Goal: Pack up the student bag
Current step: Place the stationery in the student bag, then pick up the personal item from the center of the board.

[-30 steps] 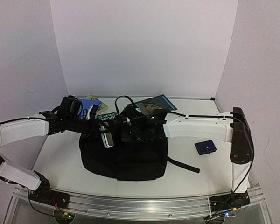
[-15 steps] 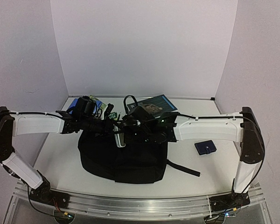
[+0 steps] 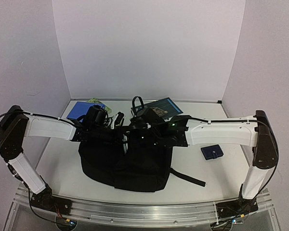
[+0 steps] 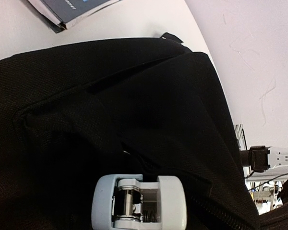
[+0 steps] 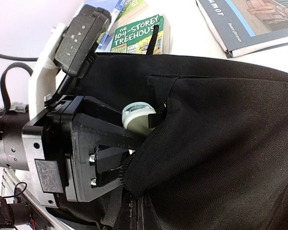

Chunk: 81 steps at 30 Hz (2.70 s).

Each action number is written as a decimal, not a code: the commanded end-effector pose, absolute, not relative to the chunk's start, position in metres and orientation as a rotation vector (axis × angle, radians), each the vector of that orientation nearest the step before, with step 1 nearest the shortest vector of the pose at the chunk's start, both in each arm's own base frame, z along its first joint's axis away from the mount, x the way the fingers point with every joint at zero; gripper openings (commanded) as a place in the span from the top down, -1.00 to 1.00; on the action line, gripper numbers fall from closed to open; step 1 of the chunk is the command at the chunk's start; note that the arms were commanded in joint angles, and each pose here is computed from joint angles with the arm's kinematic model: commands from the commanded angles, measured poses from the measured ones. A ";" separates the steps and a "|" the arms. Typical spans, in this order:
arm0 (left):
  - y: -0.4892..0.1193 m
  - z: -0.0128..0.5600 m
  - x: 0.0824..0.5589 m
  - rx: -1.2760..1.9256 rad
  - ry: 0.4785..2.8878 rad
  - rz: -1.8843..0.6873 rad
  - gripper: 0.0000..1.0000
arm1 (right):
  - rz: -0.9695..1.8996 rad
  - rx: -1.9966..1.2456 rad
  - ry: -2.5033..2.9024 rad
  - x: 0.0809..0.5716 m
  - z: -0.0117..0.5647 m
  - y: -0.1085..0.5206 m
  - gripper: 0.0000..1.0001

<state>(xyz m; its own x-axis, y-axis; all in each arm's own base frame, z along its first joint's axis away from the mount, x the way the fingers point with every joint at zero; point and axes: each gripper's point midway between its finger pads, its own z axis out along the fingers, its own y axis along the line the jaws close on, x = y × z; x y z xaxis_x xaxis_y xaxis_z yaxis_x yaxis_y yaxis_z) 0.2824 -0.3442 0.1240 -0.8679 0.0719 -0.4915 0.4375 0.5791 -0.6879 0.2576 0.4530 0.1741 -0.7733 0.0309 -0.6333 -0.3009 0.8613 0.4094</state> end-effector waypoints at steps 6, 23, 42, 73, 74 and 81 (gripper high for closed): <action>-0.379 0.130 0.238 0.626 2.378 -1.424 0.46 | 0.810 -0.121 2.214 0.264 0.242 0.455 1.00; -0.352 0.136 0.248 0.461 2.391 -1.249 -0.35 | 0.798 -0.128 2.220 0.265 0.239 0.450 1.00; -0.354 0.145 0.251 0.376 2.336 -1.161 -0.16 | 0.709 -0.015 2.245 0.280 0.214 0.422 1.00; -0.253 0.174 0.268 0.032 2.378 -0.996 -0.79 | 0.534 0.724 2.298 0.322 0.133 0.129 -0.82; -0.254 0.174 0.268 0.031 2.377 -1.002 -0.80 | 0.518 0.789 2.297 0.319 0.123 0.112 -0.78; -0.256 0.174 0.268 0.038 2.373 -1.019 -0.80 | 0.408 1.140 2.237 0.294 0.074 0.042 -0.58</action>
